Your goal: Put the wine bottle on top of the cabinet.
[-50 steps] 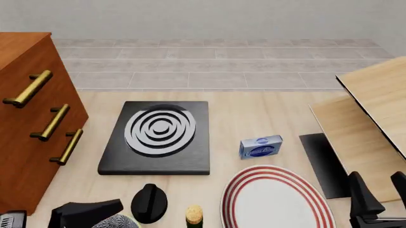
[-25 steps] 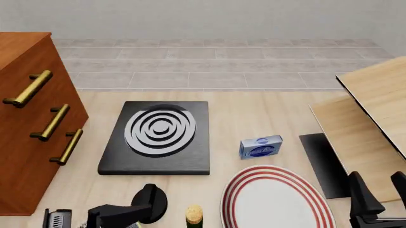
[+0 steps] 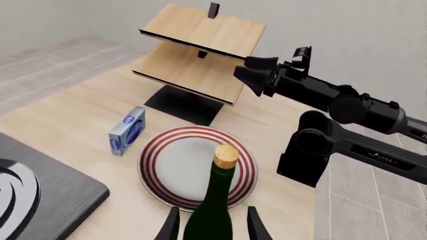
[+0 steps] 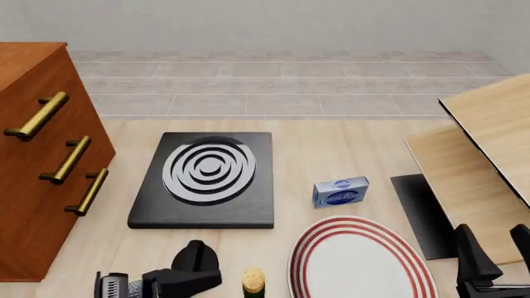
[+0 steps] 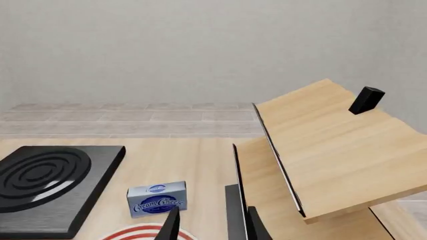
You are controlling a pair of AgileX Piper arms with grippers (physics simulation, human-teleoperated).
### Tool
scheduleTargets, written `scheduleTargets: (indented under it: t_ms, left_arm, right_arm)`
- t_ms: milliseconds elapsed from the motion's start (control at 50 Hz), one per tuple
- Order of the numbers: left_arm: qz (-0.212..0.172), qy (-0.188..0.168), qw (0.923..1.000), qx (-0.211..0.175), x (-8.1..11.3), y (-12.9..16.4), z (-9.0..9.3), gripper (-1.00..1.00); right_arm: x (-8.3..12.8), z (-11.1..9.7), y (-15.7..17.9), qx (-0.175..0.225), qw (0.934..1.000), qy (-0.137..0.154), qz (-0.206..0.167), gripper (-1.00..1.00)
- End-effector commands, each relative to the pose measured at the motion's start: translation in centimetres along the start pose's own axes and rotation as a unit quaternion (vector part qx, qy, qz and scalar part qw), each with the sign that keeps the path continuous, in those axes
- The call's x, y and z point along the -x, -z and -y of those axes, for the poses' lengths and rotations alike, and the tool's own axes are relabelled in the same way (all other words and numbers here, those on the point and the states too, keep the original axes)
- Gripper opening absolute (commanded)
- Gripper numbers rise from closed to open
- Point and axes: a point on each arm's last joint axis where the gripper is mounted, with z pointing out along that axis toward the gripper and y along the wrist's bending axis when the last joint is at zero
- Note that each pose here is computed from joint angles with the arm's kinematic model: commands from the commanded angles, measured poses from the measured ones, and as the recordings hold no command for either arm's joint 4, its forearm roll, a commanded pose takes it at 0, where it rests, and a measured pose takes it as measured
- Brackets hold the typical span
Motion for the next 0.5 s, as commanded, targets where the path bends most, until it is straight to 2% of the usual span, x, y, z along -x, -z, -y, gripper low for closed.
scheduleTargets:
  t_ms: [20, 500]
  left_arm:
    - [-0.006, 0.000, 1.0000, -0.004, -0.4, -1.1, 0.1, 1.00]
    - [-0.020, 0.001, 0.9997, -0.012, -1.7, -3.2, 0.3, 1.00]
  right_arm:
    - [0.0, 0.0, 0.0, 0.000, 1.0000, 0.000, 0.000, 1.00]
    - [0.0, 0.0, 0.0, 0.000, 1.0000, 0.000, 0.000, 1.00]
